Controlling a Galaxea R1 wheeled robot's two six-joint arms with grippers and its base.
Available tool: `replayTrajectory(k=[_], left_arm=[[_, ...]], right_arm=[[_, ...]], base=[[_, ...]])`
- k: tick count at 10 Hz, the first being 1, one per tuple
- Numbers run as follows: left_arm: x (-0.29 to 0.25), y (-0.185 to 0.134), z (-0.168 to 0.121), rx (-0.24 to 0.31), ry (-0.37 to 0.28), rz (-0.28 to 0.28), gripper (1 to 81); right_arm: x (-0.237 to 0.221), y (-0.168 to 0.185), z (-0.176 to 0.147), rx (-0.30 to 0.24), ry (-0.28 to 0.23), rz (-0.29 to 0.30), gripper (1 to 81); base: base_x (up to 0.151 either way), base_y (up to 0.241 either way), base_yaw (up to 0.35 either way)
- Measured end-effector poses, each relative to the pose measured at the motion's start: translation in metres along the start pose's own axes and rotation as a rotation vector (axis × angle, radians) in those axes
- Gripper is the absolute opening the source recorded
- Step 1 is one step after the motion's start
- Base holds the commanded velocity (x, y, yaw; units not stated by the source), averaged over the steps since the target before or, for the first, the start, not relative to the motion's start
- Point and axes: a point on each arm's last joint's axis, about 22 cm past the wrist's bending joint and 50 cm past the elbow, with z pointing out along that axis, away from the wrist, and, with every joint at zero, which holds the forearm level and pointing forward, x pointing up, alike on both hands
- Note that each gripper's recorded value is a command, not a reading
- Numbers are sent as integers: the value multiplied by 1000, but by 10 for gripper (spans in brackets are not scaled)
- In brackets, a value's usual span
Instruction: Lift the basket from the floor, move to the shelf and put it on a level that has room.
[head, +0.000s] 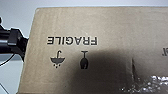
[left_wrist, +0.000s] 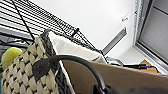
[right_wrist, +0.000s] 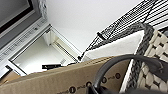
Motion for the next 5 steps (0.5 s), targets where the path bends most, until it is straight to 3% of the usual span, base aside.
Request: replayTrajectory(k=[5], left_arm=[[35,7,8,0,-15,-20,10]], right_arm=[[33,-8,7,-9,-24,-8,10]], base=[[0,0,0]])
